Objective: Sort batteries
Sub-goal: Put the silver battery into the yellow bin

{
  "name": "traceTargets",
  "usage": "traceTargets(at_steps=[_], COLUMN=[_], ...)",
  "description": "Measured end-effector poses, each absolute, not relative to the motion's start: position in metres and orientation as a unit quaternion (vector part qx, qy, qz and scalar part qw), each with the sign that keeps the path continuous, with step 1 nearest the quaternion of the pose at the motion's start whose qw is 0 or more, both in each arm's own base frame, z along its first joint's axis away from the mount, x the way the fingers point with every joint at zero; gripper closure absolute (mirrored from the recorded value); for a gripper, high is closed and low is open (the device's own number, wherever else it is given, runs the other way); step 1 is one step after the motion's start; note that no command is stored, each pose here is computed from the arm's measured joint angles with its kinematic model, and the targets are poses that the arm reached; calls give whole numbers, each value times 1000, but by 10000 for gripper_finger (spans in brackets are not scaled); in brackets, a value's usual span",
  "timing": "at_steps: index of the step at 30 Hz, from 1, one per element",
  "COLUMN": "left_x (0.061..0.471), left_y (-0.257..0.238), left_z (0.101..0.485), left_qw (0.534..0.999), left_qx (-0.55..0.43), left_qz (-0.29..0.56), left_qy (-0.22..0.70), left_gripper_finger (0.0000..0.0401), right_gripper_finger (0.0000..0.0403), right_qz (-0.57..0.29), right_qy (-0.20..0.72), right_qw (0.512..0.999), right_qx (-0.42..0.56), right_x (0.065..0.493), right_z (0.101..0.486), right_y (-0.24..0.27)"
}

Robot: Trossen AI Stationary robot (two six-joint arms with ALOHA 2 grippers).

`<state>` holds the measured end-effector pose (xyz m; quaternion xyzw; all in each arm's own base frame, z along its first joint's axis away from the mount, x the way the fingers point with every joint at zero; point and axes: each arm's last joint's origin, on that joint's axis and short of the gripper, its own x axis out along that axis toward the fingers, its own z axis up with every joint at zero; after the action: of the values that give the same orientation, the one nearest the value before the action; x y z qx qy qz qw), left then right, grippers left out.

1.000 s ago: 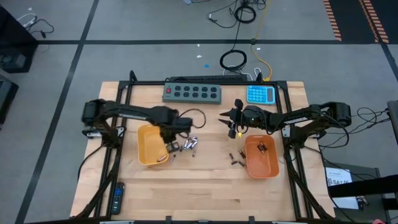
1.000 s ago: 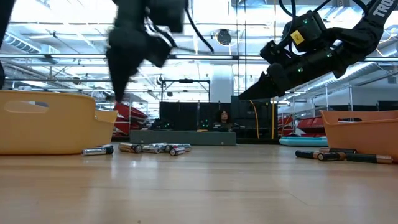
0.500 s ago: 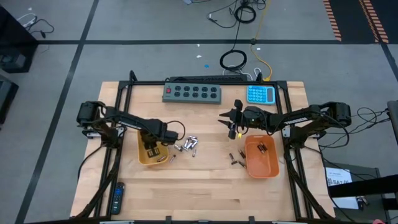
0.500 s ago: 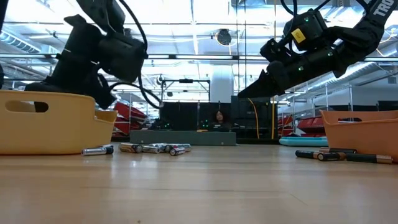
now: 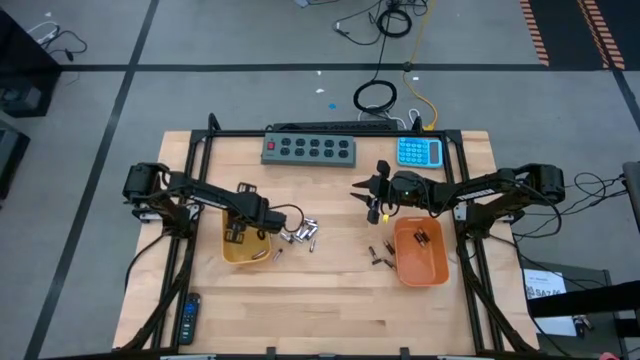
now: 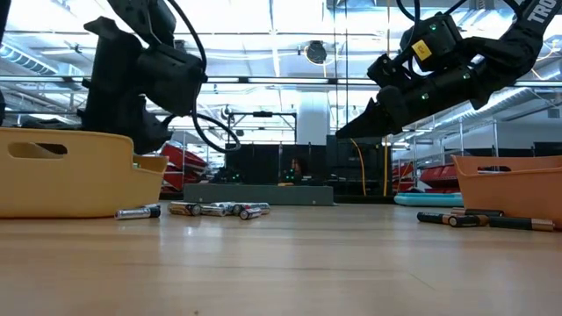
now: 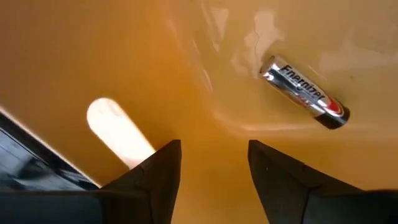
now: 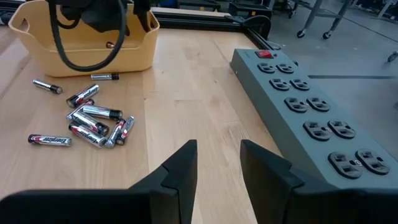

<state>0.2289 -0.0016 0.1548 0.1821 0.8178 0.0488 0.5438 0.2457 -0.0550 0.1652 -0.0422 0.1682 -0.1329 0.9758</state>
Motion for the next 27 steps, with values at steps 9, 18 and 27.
traceTargets(at_steps=[9,18,27], left_x=[231,224,230], left_y=[0,2,4], left_z=[146,140,139], left_qw=[538,494,485], left_qx=[270,341,396], left_qz=[-31,-67,-75], left_qy=[798,797,776], left_gripper_finger=[203,203,203], right_gripper_finger=[289,289,289], right_qz=[-133,-133,-133], right_qy=[171,171,171], right_qw=[975,975,975], right_qx=[-42,-42,-42], right_x=[246,246,246], right_z=[165,165,165], right_y=[-55,-55,-55])
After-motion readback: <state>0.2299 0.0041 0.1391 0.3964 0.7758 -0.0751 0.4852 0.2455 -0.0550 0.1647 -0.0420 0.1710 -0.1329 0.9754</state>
